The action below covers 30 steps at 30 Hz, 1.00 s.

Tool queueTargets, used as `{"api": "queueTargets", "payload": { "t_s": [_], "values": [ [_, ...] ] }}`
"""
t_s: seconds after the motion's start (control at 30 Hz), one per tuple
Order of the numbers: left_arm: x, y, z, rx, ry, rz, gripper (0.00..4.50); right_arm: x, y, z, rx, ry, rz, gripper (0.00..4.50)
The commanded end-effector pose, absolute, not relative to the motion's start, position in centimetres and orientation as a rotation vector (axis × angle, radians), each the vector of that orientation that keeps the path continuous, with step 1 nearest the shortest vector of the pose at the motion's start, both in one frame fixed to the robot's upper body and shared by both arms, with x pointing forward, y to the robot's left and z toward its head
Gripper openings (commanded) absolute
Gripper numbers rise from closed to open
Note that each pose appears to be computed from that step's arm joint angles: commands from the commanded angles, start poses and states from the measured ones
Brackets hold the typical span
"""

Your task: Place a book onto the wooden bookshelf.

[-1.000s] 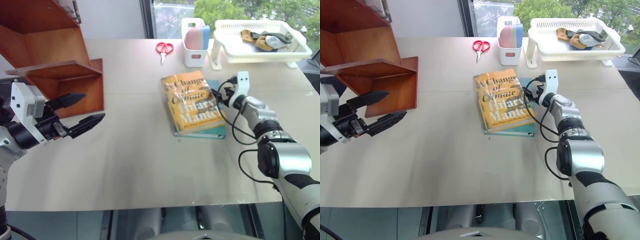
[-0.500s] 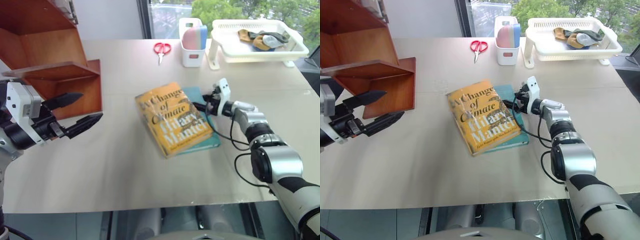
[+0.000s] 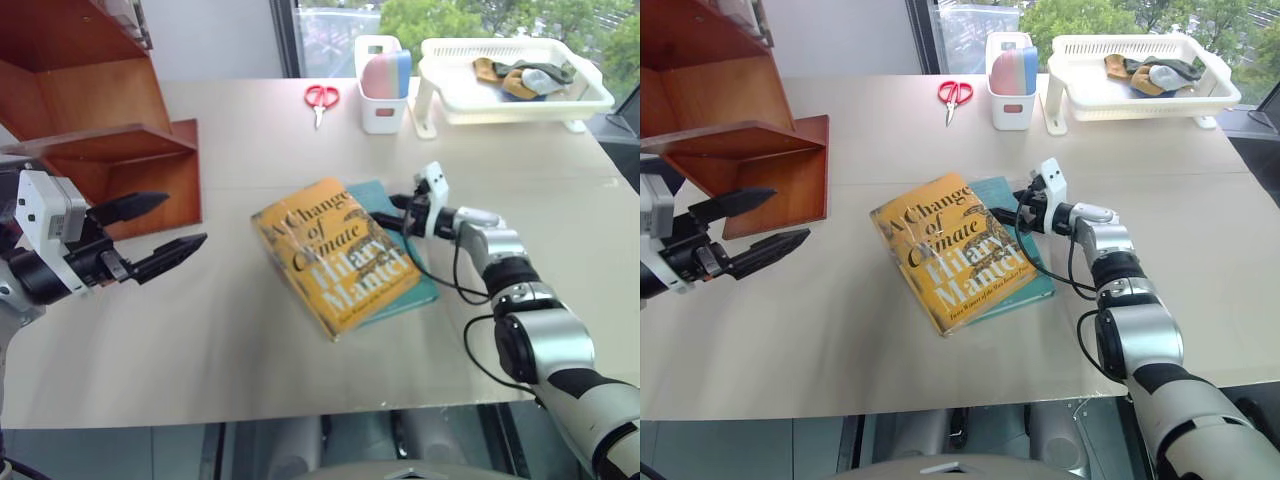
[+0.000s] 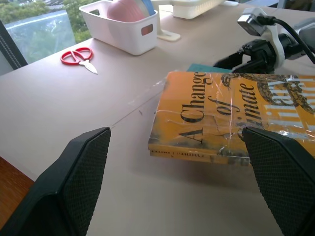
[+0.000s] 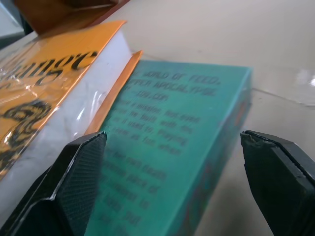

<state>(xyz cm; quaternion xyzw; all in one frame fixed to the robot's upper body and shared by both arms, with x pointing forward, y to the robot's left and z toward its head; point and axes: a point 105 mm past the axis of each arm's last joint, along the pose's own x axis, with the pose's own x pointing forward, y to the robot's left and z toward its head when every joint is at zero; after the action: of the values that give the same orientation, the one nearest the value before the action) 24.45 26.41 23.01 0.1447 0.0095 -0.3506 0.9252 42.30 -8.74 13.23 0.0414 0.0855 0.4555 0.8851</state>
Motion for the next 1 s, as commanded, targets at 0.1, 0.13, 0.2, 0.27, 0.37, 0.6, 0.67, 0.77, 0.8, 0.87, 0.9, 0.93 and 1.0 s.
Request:
{"api": "queueTargets", "payload": {
  "t_s": [0.1, 0.13, 0.2, 0.27, 0.37, 0.6, 0.67, 0.77, 0.8, 0.87, 0.9, 0.93, 1.0],
  "values": [
    [23.0, 25.6, 22.9, 0.325, 0.043, -0.771, 4.50, 42.9, -13.7, 18.4, 0.066, -0.001, 0.862, 4.43],
    [22.9, 25.5, 22.5, 0.323, 0.059, -0.782, 4.50, 42.7, -14.7, 19.1, 0.052, -0.027, 0.854, 4.43],
    [22.8, 25.3, 22.0, 0.320, 0.072, -0.791, 4.50, 42.0, -16.5, 20.1, 0.016, -0.061, 0.847, 4.43],
    [22.8, 24.9, 21.4, 0.313, 0.084, -0.804, 4.50, 41.1, -17.8, 20.7, -0.021, -0.081, 0.848, 4.43],
    [23.3, 23.6, 20.1, 0.258, 0.091, -0.824, 4.50, 39.4, -19.2, 20.8, -0.068, -0.068, 0.849, 4.43],
    [25.1, 21.5, 15.9, 0.056, 0.156, -0.778, 4.50, 33.1, -20.9, 20.7, -0.140, 0.015, 0.929, 4.43],
    [25.4, 21.3, 14.6, -0.036, 0.201, -0.764, 4.50, 31.4, -21.2, 20.3, -0.167, 0.070, 0.936, 4.43],
    [25.7, 20.2, 13.9, -0.166, 0.197, -0.774, 4.50, 28.9, -21.6, 19.9, -0.206, 0.138, 0.957, 4.43],
    [25.9, 19.8, 13.7, -0.200, 0.195, -0.772, 4.50, 28.2, -21.6, 20.0, -0.216, 0.146, 0.964, 4.43],
    [26.1, 19.1, 13.2, -0.287, 0.192, -0.753, 4.50, 26.8, -21.5, 20.5, -0.233, 0.130, 0.988, 4.43],
    [26.2, 18.8, 13.0, -0.337, 0.190, -0.743, 4.50, 26.0, -21.4, 20.8, -0.247, 0.114, 1.016, 4.43],
    [26.2, 18.1, 12.8, -0.409, 0.191, -0.739, 4.50, 25.0, -21.3, 20.9, -0.259, 0.121, 1.046, 4.43],
    [26.0, 17.1, 12.8, -0.498, 0.190, -0.748, 4.50, 23.8, -21.2, 20.8, -0.277, 0.134, 1.080, 4.43]
  ]
}}
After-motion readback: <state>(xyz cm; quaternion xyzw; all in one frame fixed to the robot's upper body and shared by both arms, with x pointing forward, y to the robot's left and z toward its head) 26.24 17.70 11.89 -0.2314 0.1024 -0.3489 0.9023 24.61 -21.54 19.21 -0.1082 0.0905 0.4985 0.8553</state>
